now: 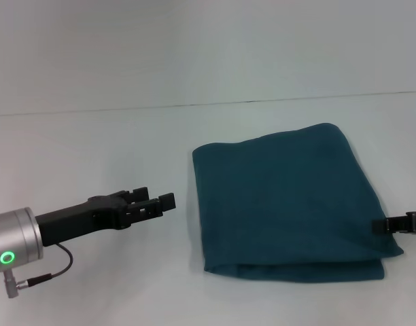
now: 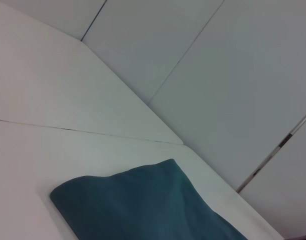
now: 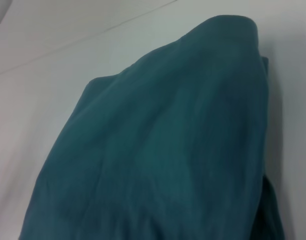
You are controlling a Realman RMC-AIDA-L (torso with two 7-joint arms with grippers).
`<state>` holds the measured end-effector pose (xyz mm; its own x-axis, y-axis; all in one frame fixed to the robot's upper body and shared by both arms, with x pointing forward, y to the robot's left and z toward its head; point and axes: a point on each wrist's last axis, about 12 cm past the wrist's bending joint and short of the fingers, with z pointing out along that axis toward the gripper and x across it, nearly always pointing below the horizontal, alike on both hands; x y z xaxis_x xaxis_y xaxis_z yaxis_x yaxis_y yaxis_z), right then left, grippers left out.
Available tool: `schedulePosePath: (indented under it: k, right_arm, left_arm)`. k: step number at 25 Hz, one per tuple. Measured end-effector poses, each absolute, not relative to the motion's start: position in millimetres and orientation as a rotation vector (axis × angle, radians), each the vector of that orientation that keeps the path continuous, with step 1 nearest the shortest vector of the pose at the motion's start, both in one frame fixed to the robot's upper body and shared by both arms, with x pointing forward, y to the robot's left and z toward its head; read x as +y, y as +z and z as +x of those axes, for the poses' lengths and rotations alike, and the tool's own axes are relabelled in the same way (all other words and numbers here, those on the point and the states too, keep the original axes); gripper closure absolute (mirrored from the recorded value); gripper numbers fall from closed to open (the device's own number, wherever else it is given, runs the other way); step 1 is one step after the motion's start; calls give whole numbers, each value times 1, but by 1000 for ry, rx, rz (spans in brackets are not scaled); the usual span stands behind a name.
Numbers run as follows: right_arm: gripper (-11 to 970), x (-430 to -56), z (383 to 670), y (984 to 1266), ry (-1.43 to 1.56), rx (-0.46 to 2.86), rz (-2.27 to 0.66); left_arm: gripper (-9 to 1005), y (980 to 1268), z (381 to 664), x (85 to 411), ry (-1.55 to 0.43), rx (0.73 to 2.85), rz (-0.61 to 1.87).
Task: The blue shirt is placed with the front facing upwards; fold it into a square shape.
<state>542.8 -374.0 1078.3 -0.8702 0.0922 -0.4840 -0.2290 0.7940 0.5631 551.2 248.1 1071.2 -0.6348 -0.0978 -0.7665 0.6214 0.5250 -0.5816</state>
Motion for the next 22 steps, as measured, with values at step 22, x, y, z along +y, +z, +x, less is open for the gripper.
schedulePosePath:
  k: [22]
  right_arm:
    - [945, -391, 524, 1076, 887, 2476, -56]
  left_arm:
    - [93, 1071, 552, 249, -1158, 1982, 414]
